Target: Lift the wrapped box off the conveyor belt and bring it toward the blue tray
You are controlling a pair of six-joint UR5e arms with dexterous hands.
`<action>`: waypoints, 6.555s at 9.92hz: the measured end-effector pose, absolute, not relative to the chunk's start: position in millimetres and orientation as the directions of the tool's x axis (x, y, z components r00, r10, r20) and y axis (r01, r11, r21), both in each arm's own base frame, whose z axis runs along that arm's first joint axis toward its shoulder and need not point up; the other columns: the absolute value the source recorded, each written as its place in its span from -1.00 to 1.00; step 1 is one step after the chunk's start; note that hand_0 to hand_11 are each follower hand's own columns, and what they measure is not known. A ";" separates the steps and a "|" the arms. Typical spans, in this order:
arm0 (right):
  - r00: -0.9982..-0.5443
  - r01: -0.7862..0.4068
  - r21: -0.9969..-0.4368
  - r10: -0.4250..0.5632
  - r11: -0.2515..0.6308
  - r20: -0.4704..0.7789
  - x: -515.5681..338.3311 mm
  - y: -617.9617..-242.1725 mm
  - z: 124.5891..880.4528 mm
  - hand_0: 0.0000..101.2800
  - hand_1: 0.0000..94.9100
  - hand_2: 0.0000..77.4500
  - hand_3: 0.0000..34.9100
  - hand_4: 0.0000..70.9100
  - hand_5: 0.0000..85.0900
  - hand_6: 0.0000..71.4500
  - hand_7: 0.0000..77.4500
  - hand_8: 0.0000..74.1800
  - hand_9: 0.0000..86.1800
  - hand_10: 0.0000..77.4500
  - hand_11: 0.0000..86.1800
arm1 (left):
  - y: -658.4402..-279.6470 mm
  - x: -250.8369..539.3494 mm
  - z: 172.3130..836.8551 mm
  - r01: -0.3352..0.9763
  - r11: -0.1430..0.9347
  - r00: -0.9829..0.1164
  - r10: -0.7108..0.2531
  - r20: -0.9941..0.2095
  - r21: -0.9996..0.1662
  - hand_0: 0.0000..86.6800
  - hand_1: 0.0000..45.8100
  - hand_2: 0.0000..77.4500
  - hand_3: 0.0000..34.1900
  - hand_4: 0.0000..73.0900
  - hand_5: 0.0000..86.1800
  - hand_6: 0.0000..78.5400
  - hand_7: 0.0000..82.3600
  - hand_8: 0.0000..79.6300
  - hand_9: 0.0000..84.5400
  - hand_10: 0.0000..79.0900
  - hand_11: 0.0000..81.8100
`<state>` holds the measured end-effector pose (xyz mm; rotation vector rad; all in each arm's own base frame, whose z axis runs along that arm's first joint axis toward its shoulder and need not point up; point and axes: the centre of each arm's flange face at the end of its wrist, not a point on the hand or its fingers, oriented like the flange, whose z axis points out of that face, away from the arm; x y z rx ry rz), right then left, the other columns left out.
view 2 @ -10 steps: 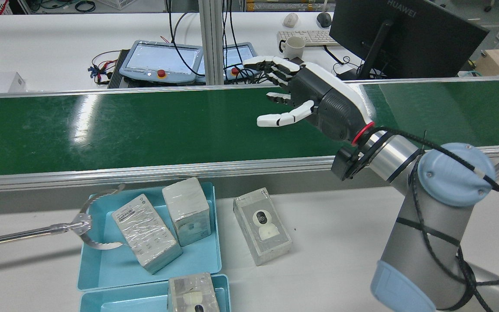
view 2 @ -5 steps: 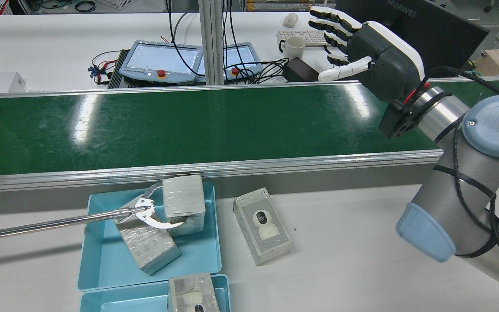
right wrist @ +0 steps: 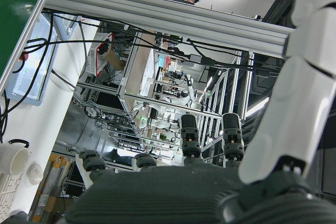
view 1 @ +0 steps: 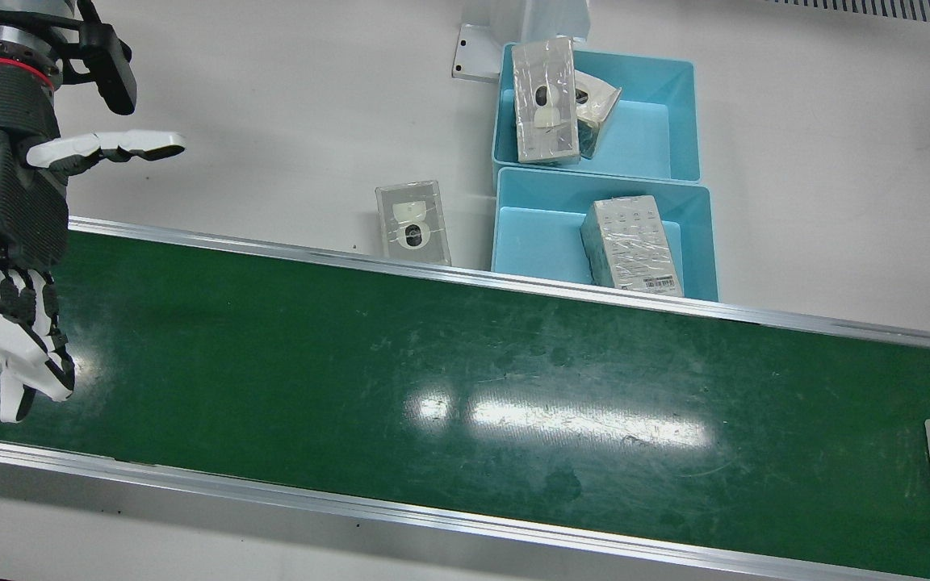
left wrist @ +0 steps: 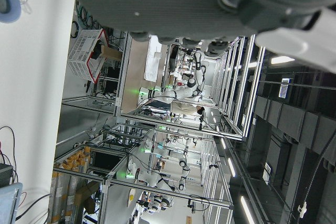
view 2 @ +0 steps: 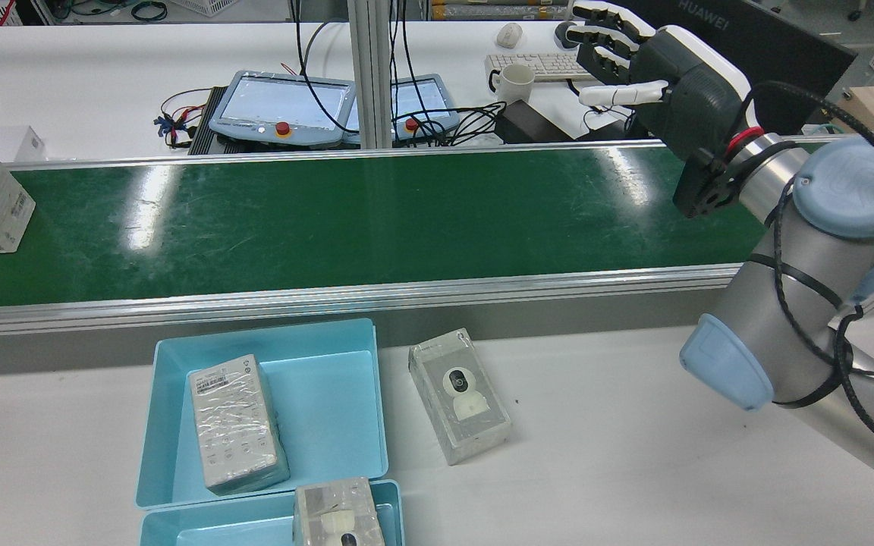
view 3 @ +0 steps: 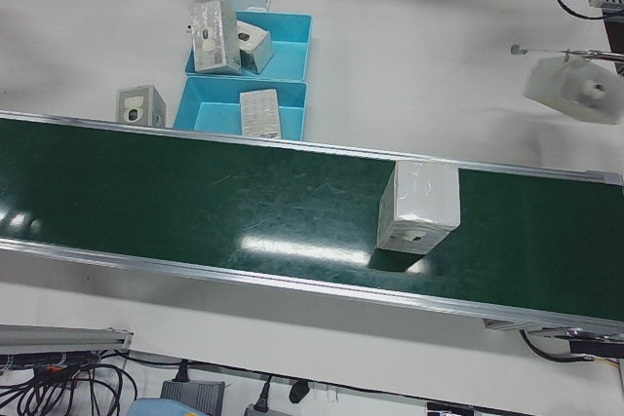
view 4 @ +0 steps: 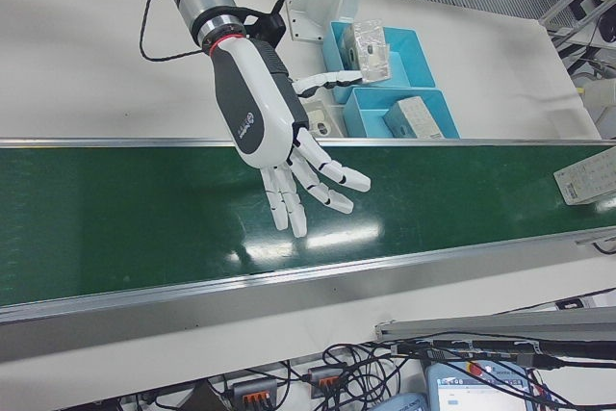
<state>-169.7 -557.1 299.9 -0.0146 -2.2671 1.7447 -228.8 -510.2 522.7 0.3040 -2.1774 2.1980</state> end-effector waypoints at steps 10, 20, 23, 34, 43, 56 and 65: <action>-0.957 -0.151 -0.949 0.198 0.277 0.210 -184.5 -555.6 297.9 -0.21 -0.83 -0.70 0.71 -0.83 -0.49 -1.00 -0.52 -1.00 -0.94 -0.87 -0.82 | -510.2 -228.8 522.6 -0.160 -0.019 -0.980 -0.114 0.161 -0.987 -1.00 -1.00 -0.97 -1.00 -0.99 -0.99 -0.99 -0.99 -0.99 -1.00 -0.99 -1.00; -0.954 -0.150 -0.950 0.212 0.274 0.212 -193.7 -553.8 300.0 -0.22 -0.83 -0.68 0.72 -0.74 -0.45 -1.00 -0.51 -1.00 -0.94 -0.85 -0.81 | -510.2 -228.8 522.6 -0.160 -0.019 -0.980 -0.114 0.161 -0.987 -1.00 -1.00 -0.99 -1.00 -0.99 -0.99 -0.99 -0.99 -0.99 -1.00 -0.99 -1.00; -0.954 -0.150 -0.950 0.213 0.272 0.212 -195.2 -554.2 300.9 -0.23 -0.85 -0.70 0.71 -0.74 -0.46 -1.00 -0.52 -1.00 -0.94 -0.93 -0.80 | -510.2 -228.8 522.6 -0.160 -0.019 -0.980 -0.114 0.161 -0.987 -1.00 -1.00 -0.97 -1.00 -1.00 -0.99 -1.00 -0.99 -0.99 -1.00 -0.99 -1.00; -0.947 -0.119 -0.956 0.258 0.266 0.190 -234.8 -570.6 320.9 -0.26 -0.86 -0.76 0.71 -0.98 -0.59 -1.00 -0.63 -0.96 -0.89 -0.90 -0.87 | -510.2 -228.8 522.6 -0.160 -0.019 -0.980 -0.114 0.161 -0.987 -1.00 -1.00 -0.97 -1.00 -0.99 -0.99 -1.00 -0.99 -0.99 -1.00 -0.99 -1.00; -0.946 -0.120 -0.957 0.261 0.263 0.191 -236.8 -570.7 325.4 -0.33 -0.87 -0.75 0.73 -0.91 -0.54 -1.00 -0.62 -0.96 -0.87 -0.92 -0.90 | -510.2 -228.8 522.6 -0.160 -0.019 -0.980 -0.114 0.161 -0.987 -1.00 -1.00 -0.99 -1.00 -0.99 -0.99 -1.00 -0.99 -0.99 -1.00 -0.99 -1.00; -0.944 -0.118 -0.957 0.269 0.264 0.191 -242.7 -569.4 325.3 -0.29 -0.86 -0.68 0.70 -0.89 -0.50 -1.00 -0.55 -0.96 -0.85 -0.92 -0.89 | -510.2 -228.8 522.6 -0.160 -0.019 -0.980 -0.114 0.161 -0.987 -1.00 -1.00 -0.99 -1.00 -0.99 -0.99 -0.99 -0.99 -1.00 -0.99 -1.00 -1.00; -0.933 -0.118 -0.956 0.299 0.269 0.200 -267.3 -566.7 325.2 -0.17 -0.78 -0.63 0.70 -0.94 -0.55 -1.00 -0.58 -0.96 -0.85 -0.92 -0.86 | -510.2 -228.8 522.6 -0.160 -0.019 -0.980 -0.114 0.161 -0.987 -1.00 -1.00 -0.99 -1.00 -0.99 -0.99 -0.99 -0.99 -0.99 -1.00 -0.99 -1.00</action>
